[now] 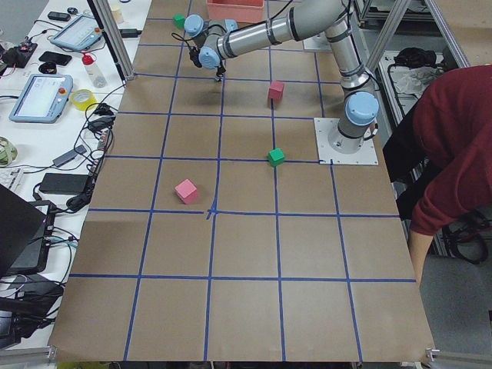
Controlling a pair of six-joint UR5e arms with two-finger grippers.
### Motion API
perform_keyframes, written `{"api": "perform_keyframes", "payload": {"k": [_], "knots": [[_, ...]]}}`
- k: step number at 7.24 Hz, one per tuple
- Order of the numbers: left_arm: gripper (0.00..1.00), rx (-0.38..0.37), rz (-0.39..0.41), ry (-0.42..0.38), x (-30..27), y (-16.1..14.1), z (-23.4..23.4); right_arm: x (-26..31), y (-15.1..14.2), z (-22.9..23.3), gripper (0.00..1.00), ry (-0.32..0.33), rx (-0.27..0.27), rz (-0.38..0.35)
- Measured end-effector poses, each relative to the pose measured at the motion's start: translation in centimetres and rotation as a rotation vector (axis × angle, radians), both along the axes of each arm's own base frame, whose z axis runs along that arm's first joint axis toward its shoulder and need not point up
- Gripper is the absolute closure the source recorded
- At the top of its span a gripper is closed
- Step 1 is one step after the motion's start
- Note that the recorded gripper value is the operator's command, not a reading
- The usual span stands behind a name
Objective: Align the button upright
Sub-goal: 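Lift the button with the left gripper and set it upright, yellow cap up, then open the left gripper and raise it away from the upright button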
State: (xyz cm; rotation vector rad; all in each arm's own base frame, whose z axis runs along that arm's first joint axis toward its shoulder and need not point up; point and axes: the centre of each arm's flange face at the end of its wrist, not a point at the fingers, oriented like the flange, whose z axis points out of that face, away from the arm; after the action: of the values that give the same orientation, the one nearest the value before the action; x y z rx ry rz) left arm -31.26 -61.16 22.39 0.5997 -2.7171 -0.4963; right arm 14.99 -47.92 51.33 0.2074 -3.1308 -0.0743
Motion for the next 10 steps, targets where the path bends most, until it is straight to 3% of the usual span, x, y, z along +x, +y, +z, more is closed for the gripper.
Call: {"api": "perform_keyframes", "payload": {"k": [2, 3, 5, 7, 9, 10], "knots": [[0.00, -0.042, -0.017, 0.005, 2.0, -0.4, 3.1, 0.0, 0.0, 0.0, 0.00, 0.000, 0.000, 0.000], [0.00, -0.100, -0.089, -0.033, 3.1, 0.3, 6.9, 0.0, 0.0, 0.0, 0.00, 0.000, 0.001, 0.000], [0.00, -0.234, -0.322, -0.156, 6.1, 4.3, 17.0, -0.1, 0.0, -0.1, 0.00, 0.001, 0.002, -0.001], [0.00, -0.338, -0.528, -0.321, 9.8, 9.2, 23.5, -0.1, 0.0, -0.1, 0.00, 0.001, 0.003, -0.001], [0.00, -0.462, -0.531, -0.382, 12.3, 11.5, 27.4, -0.1, 0.0, -0.1, 0.00, 0.001, 0.003, -0.001], [0.00, -0.487, -0.505, -0.393, 13.7, 11.8, 28.5, -0.1, 0.0, -0.1, 0.00, 0.001, 0.003, -0.001]]}}
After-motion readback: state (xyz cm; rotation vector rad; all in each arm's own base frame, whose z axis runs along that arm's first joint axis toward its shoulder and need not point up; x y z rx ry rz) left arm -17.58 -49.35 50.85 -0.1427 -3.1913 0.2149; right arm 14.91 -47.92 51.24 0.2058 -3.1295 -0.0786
